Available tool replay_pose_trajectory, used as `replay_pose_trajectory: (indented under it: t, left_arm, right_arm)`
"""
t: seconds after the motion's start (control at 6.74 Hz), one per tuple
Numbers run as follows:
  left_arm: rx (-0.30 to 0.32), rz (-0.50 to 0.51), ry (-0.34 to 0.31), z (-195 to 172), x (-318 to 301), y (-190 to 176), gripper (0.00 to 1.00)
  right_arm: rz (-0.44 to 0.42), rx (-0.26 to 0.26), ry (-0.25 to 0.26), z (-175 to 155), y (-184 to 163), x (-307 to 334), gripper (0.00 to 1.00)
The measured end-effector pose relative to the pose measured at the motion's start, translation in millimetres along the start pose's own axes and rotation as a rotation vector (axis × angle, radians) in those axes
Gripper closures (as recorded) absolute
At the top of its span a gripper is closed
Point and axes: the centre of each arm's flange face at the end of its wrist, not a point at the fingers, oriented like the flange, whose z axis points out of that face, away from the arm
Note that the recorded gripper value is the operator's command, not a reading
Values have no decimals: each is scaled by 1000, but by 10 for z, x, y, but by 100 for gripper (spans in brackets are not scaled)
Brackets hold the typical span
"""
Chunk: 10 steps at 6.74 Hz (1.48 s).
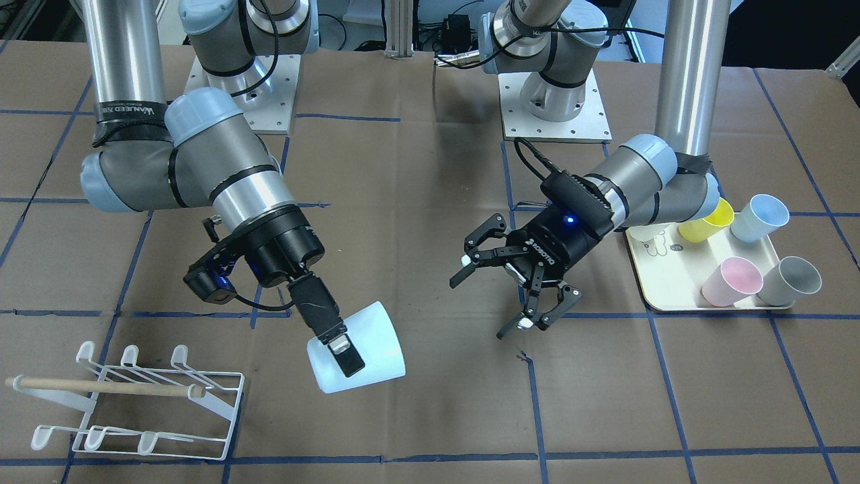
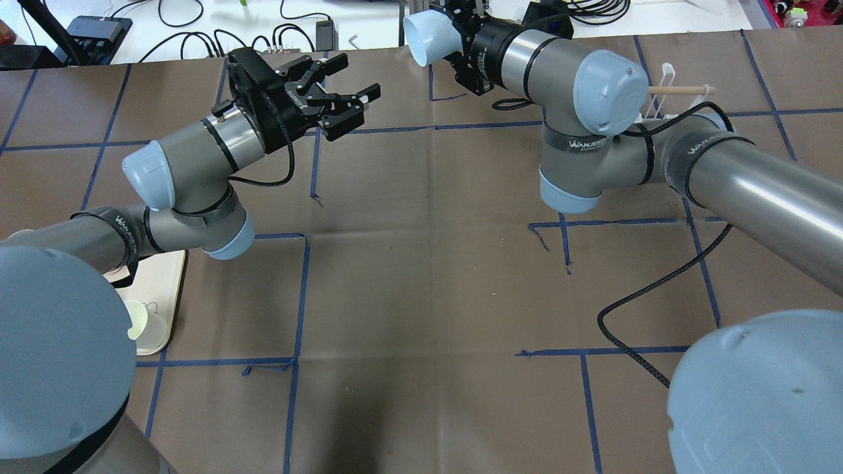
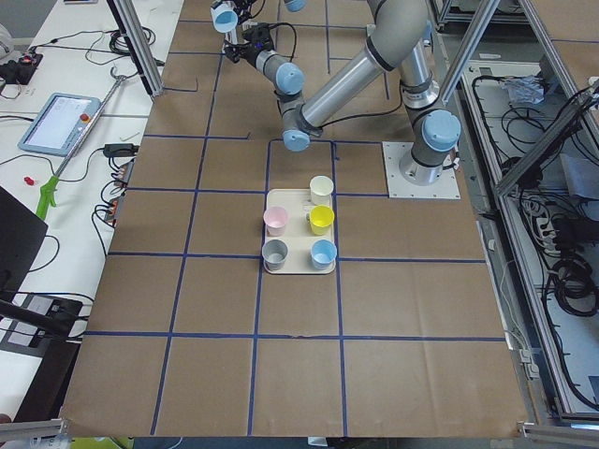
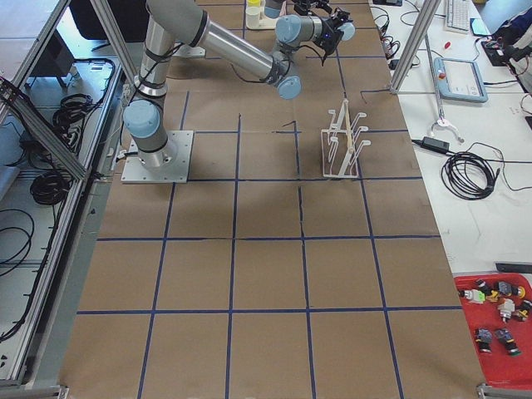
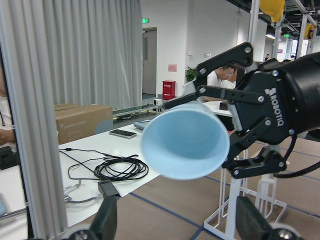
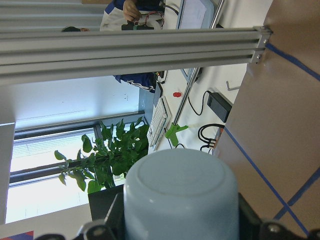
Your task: Transfer IKEA cup to right arm and place on rack
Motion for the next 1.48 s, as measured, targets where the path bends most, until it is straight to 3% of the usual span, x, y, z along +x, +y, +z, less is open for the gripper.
replay_pose_trajectory:
  t: [0.15, 0.45, 0.74, 1.04, 1.34, 1.48]
  left_arm:
    - [-19, -33, -34, -54, -193, 1, 15]
    - [-123, -141, -171, 90, -729, -195, 12]
    - [-347, -298, -337, 429, -1270, -502, 1]
    - [-610, -430, -449, 656, -1390, -580, 1]
    - [-885, -559, -536, 605, -1182, -667, 0]
    - [-1002, -610, -568, 466, -1033, -777, 0]
  right_arm:
    - [-75, 33, -3, -54, -224, -13, 73]
    - [-335, 107, 21, -168, -625, 27, 77]
    - [-711, 204, 104, -244, -973, 115, 77]
    - [-1062, 262, 219, -310, -1404, 255, 77]
    - [-1264, 269, 288, -280, -1747, 430, 76]
    - [-1311, 271, 304, -228, -1831, 550, 75]
